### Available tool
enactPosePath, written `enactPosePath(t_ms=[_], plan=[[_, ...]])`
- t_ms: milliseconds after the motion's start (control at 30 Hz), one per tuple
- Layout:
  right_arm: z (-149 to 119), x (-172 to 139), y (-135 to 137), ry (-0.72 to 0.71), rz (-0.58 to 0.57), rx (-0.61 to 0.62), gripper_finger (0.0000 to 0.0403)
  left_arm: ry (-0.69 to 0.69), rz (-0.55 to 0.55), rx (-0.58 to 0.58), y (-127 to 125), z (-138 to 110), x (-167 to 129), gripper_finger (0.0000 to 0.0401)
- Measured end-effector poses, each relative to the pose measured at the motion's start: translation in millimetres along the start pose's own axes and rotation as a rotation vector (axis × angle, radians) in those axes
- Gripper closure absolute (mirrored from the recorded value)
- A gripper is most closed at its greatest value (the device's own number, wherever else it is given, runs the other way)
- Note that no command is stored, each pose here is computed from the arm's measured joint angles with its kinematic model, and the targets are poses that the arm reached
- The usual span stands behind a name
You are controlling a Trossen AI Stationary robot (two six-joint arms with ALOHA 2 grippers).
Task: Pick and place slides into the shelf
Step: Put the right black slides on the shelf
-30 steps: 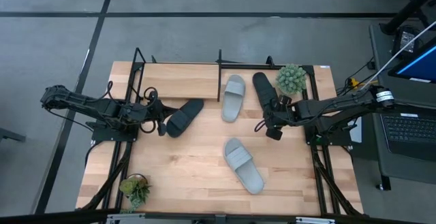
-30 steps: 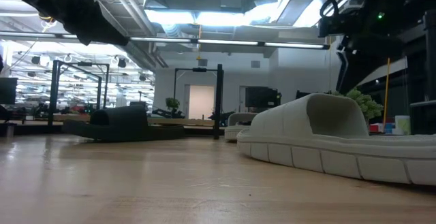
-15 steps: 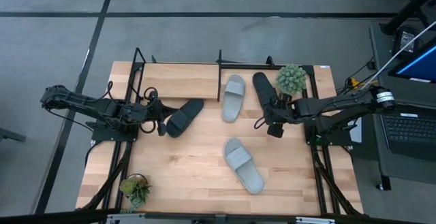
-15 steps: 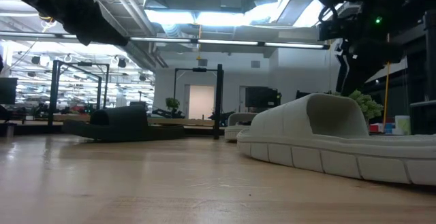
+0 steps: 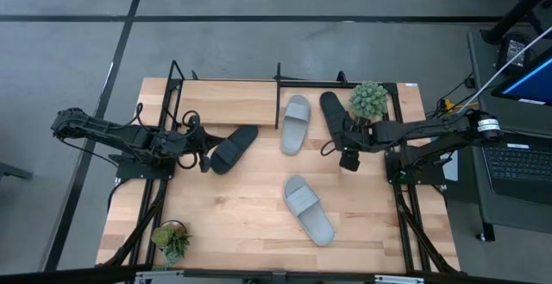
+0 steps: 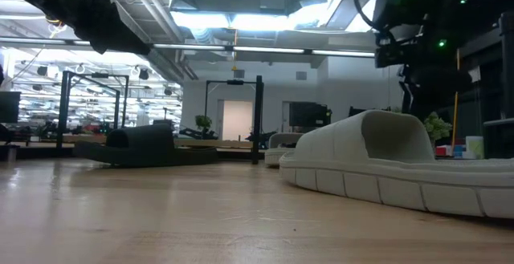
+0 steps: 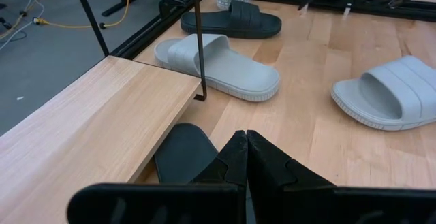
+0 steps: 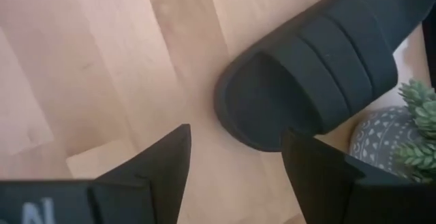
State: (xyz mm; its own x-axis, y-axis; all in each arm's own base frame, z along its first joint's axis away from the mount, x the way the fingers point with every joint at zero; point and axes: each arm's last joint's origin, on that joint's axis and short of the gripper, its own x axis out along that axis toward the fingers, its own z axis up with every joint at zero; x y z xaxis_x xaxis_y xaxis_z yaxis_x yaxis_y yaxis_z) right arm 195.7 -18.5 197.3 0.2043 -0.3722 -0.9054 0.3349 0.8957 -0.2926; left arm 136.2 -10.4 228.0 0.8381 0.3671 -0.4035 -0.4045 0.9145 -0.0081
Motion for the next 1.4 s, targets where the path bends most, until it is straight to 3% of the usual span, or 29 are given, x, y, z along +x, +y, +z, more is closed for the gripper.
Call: enactPosePath(t_ms=[233,467,1100,1400], plan=[[0.2,12.7,2.1,-0.065,0.046,-0.057,0.0178,0.000,0.000,0.000,0.0,0.0,0.0,0.0401],[-5.6,24.6,-2.6,-0.056,0.038,-0.027,0.0178,0.000,0.000,0.000,0.0,0.0,0.0,0.0401],[-7.3,59.3,1.0,0.109,0.013,-0.061,0.0178,0.001,0.000,0.000,0.0,-0.1,0.0,0.0401],[-2.7,65.1,2.5,0.080,-0.019,-0.077,0.0178,0.001,0.000,0.000,0.0,-0.1,0.0,0.0401]])
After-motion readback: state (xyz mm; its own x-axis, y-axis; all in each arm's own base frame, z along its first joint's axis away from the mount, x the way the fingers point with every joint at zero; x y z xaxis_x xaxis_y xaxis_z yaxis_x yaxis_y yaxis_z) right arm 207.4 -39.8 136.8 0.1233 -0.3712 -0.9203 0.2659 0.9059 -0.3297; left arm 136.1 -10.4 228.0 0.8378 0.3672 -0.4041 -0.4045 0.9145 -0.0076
